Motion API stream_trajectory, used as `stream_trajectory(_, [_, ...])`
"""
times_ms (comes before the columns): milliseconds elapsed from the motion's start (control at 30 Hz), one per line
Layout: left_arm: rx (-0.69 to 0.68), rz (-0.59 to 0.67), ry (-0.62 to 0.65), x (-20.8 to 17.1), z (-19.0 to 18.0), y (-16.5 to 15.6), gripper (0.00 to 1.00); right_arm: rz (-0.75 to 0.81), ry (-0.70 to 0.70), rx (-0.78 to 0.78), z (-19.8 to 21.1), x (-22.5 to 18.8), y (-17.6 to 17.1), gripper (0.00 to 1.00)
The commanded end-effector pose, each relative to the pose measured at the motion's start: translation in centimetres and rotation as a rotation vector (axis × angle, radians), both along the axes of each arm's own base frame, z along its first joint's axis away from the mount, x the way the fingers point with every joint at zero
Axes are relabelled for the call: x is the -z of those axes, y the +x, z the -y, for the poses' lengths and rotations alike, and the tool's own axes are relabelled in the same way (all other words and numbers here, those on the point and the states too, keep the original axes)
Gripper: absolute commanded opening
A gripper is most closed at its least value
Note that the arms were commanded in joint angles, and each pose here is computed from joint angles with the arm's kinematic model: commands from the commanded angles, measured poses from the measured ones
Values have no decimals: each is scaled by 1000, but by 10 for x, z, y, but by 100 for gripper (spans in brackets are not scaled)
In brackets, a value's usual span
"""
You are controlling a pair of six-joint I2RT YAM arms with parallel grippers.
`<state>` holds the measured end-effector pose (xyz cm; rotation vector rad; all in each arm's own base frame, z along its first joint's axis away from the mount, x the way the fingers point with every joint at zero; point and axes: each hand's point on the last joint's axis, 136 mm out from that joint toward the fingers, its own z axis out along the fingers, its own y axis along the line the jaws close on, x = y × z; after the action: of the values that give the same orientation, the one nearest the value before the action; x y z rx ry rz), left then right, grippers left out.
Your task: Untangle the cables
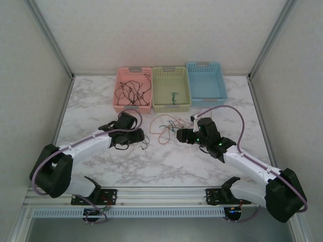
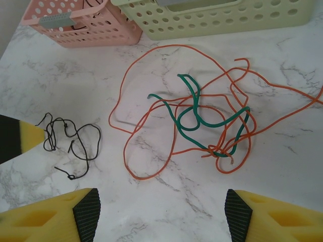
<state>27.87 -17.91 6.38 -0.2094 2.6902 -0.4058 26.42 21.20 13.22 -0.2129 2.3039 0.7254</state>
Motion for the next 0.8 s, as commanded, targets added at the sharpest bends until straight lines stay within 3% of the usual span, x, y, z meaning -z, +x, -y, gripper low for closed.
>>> stream_trajectory(0, [28,37,53,1,2,13,60,10,1,29,6,-1,1,69])
stream_trajectory(200, [49,16,101,17,6,24,44,15,2,29,6,-3,2,69])
stream_trajectory(433, [56,16,103,16,7,24,1,24,-5,30,8,-6,1,69])
stream_trajectory(533, [62,61,57,-7,9,22,0,28,-8,30,8,-7,1,69])
stream_trajectory(767, [70,232,-2,-111,-4,11,0,31,-11,34,8,-5,3,69])
